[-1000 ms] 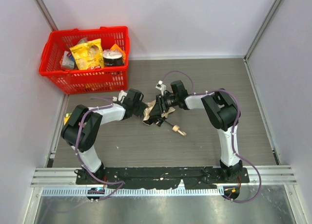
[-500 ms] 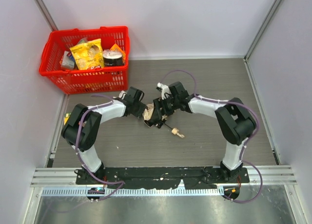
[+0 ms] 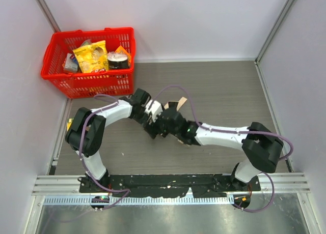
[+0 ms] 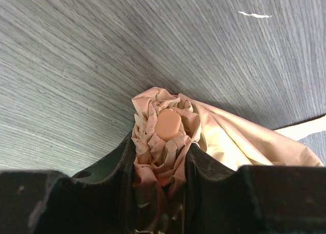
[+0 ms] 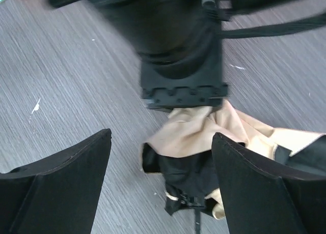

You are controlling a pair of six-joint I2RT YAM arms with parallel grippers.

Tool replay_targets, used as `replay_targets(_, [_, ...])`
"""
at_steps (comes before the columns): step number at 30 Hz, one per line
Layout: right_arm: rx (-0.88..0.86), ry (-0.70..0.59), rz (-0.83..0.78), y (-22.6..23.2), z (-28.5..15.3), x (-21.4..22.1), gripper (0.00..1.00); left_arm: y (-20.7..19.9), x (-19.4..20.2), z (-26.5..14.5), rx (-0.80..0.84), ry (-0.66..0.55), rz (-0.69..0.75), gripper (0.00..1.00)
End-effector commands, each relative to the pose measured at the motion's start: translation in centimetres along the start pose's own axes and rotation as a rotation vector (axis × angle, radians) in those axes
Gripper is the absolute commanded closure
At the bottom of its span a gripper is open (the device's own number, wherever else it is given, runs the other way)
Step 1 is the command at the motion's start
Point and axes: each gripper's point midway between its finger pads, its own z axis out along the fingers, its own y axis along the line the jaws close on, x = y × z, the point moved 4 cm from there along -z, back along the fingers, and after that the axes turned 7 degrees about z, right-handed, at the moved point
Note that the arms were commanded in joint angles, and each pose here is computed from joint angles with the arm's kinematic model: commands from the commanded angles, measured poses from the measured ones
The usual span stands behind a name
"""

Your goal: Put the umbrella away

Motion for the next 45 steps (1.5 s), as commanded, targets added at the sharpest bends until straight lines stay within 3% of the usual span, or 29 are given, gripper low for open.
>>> replay_targets(1, [0.188, -0.179, -0.229, 0.7, 0.5, -0.3, 0.16, 7.6, 2.1, 1.4, -0.353, 0.092, 0.007, 1.0])
replay_targets(5, [0.227, -0.19, -0.297, 1.0, 1.7, 0.9, 0.15, 7.8, 2.2, 1.8, -0.371, 0.097, 0.001, 1.0])
replay_targets(9, [0.284, -0.093, -0.419, -0.3, 3.8, 4.0, 0.15, 7.8, 1.9, 1.5, -0.38, 0.083, 0.006, 1.0])
replay_targets(16, [0.532, 0.061, -0.557, -4.1, 5.2, 8.4, 0.19, 8.0, 1.9, 1.3, -0.387, 0.072, 0.0, 1.0])
replay_targets(18, [0.562, 0.112, -0.54, -4.8, 5.3, 9.6, 0.28, 8.0, 1.8, 1.3, -0.389, 0.066, 0.003, 1.0])
replay_targets(22, [0.596, 0.215, -0.45, -6.1, 5.2, 12.6, 0.59, 7.8, 1.5, 0.8, -0.379, 0.038, 0.004, 1.0])
replay_targets(26, [0.567, 0.307, -0.383, -6.7, 4.8, 15.3, 0.99, 7.5, 1.5, 0.4, -0.353, 0.024, -0.011, 1.0])
replay_targets(34, [0.352, 0.342, -0.127, -5.6, 4.0, 18.6, 0.99, 5.8, 0.7, 0.1, -0.186, -0.049, 0.007, 1.0])
replay_targets(35, [0.319, 0.342, -0.099, -5.3, 4.0, 18.8, 0.99, 5.5, 0.4, 0.0, -0.164, -0.071, 0.009, 0.88])
replay_targets(37, [0.256, 0.336, -0.064, -4.8, 3.8, 19.3, 0.99, 5.1, -0.1, -0.2, -0.1, -0.108, 0.02, 0.51])
replay_targets(38, [0.229, 0.345, -0.051, -4.6, 3.6, 19.7, 0.99, 4.5, -0.5, -0.4, -0.048, -0.128, 0.026, 0.41])
replay_targets(40, [0.2, 0.352, -0.018, -4.7, 3.5, 19.7, 0.99, 3.1, -1.5, -1.1, 0.074, -0.193, 0.026, 0.01])
replay_targets(45, [0.126, 0.39, 0.045, -4.8, 3.1, 20.0, 0.99, 1.0, -3.8, -4.4, 0.422, -0.3, 0.019, 0.0])
